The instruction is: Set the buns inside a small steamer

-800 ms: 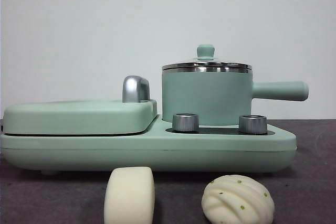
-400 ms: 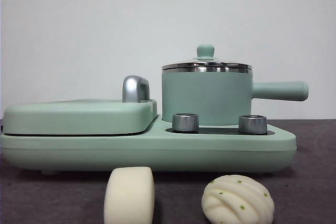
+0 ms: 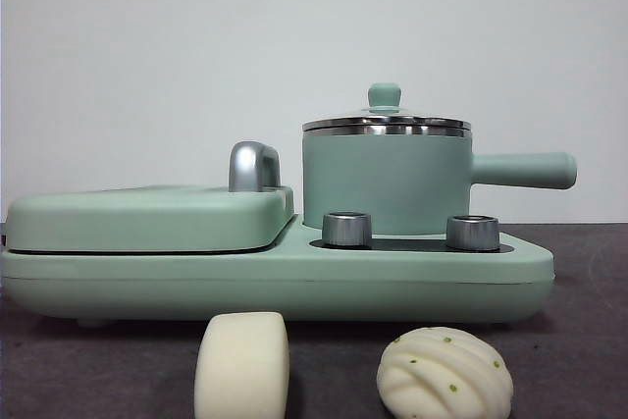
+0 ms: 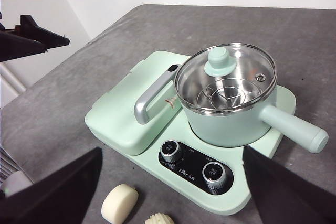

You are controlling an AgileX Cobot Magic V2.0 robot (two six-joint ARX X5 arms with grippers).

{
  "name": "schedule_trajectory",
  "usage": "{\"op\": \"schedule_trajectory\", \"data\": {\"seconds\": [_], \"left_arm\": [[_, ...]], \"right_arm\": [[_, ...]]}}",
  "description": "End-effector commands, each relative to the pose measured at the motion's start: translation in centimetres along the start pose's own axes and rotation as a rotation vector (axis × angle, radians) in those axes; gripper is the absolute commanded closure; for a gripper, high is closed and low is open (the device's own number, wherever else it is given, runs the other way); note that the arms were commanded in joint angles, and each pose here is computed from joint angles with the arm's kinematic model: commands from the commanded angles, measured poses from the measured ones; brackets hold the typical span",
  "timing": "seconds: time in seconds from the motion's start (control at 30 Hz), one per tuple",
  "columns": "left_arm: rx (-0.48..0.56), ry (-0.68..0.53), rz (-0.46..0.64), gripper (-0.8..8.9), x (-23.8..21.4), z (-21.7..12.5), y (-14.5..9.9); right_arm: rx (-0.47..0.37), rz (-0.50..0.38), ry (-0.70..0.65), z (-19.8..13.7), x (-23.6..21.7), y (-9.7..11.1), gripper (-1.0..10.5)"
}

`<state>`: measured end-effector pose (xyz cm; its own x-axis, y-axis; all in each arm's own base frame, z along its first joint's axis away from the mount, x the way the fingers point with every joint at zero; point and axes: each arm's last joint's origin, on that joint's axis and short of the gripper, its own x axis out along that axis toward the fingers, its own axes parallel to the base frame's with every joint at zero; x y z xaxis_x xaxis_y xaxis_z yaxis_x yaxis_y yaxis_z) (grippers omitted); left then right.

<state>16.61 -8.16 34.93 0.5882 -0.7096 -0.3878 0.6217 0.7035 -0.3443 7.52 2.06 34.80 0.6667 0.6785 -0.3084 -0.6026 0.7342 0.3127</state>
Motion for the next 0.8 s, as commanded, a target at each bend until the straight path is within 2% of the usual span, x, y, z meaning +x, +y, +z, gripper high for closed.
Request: {"op": "schedule_trajectory", "data": {"seconds": [0.03,0.2,0.33,0.57,0.8], "left_arm": [[0.013,-0.01,-0.014,2.95,0.2,0.6,-0.1],[-0.011,0.035,-0.006,2.95,1.2,1.0,0.3],[-0.025,0.114,0.004,2.95,2.3,2.3,0.5],[-0.001,0.29,0.002,2.96,5.7,6.2,0.6],[0.011,0.394,-0.017,3.21,10.1,9.5,0.6]], "right_arm": [[-0.025,0.001,-0.015,0.4,-0.1,0.1,5.1],[-0.015,0.005,-0.016,0.4,-0.1,0.1,5.1],[-0.011,0.004,-0.016,0.4,-0.1,0.1,5.1],[-0.011,0.004,-0.016,0.4,-0.1,0.1,5.1],[-0.011,0.004,-0.016,0.4,-0.1,0.1,5.1]]}}
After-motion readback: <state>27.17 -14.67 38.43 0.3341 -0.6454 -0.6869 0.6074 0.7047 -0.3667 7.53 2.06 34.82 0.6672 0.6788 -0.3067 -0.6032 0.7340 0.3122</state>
